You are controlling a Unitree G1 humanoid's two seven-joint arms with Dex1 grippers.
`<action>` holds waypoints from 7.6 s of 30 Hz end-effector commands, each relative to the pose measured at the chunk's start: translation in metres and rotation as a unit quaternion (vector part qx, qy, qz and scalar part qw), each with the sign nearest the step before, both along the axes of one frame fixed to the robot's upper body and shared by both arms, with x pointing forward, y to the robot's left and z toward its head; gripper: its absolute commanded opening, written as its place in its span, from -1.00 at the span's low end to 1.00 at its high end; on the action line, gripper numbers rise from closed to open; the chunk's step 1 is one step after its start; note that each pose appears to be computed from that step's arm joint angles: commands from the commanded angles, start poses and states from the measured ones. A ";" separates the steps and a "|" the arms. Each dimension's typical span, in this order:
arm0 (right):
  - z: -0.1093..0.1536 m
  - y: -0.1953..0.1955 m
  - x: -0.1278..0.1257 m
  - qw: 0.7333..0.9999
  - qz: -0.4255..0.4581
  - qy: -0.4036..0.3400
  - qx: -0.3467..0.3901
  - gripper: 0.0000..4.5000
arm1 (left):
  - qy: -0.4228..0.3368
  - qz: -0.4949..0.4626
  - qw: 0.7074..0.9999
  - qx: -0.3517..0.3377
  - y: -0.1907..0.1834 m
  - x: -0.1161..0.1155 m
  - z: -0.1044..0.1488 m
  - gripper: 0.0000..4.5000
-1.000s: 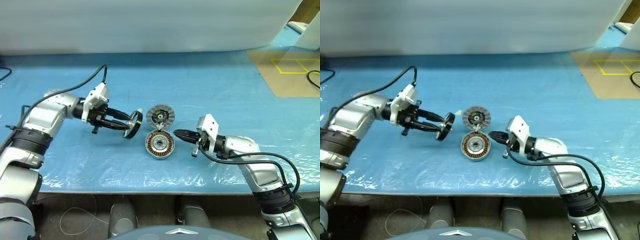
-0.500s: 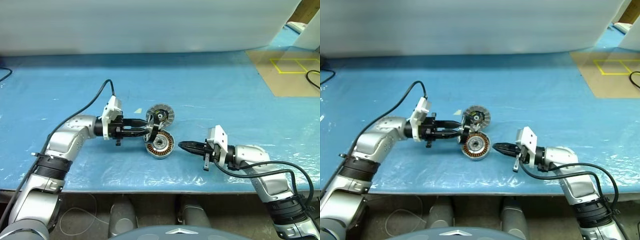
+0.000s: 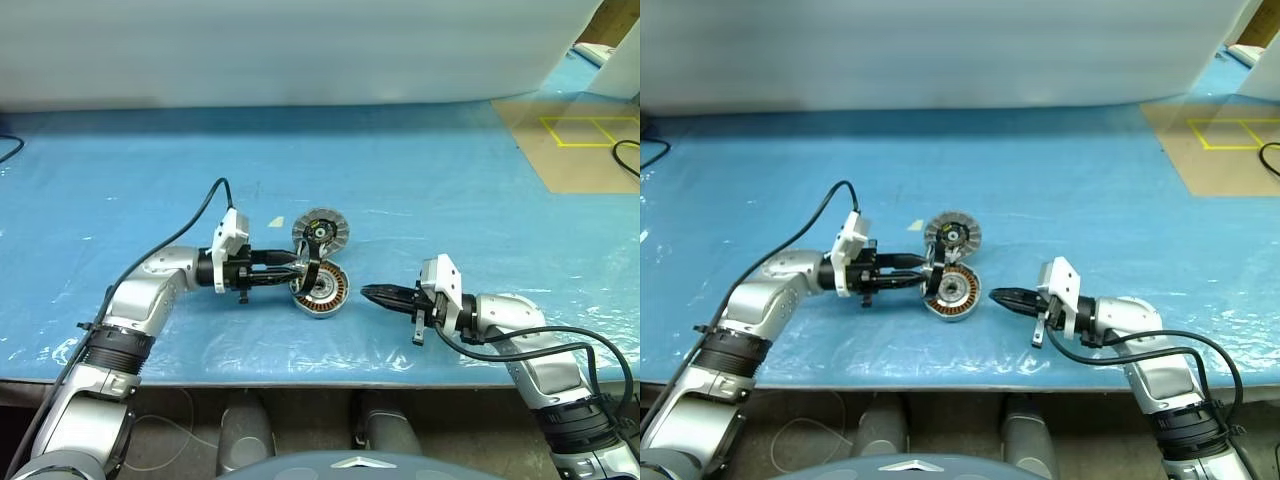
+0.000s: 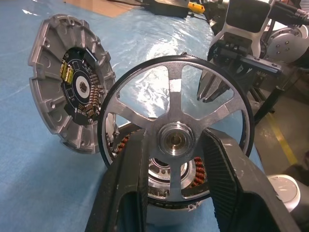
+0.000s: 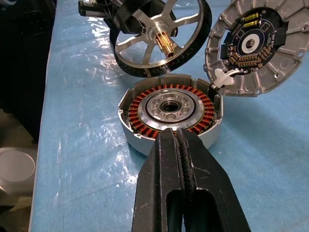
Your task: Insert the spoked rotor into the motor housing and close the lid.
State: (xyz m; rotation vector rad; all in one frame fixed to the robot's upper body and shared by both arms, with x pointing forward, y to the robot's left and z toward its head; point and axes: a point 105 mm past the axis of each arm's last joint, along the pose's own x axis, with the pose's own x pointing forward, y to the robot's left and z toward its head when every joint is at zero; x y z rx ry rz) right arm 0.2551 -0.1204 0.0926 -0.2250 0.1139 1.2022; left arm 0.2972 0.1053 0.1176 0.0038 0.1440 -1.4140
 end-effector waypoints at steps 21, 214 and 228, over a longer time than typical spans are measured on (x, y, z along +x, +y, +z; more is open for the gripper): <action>0.009 -0.002 0.000 1.000 -0.008 -0.018 0.006 -1.00 | -0.010 -0.014 1.000 0.025 -0.005 -0.001 -0.008 -0.43; 0.000 0.002 0.030 0.996 0.005 -0.061 -0.065 -1.00 | -0.009 0.071 0.997 0.030 -0.036 -0.016 -0.033 -0.99; 0.018 0.007 0.020 0.999 0.027 -0.038 -0.005 -1.00 | -0.014 0.122 0.992 -0.041 0.021 -0.017 -0.003 -0.99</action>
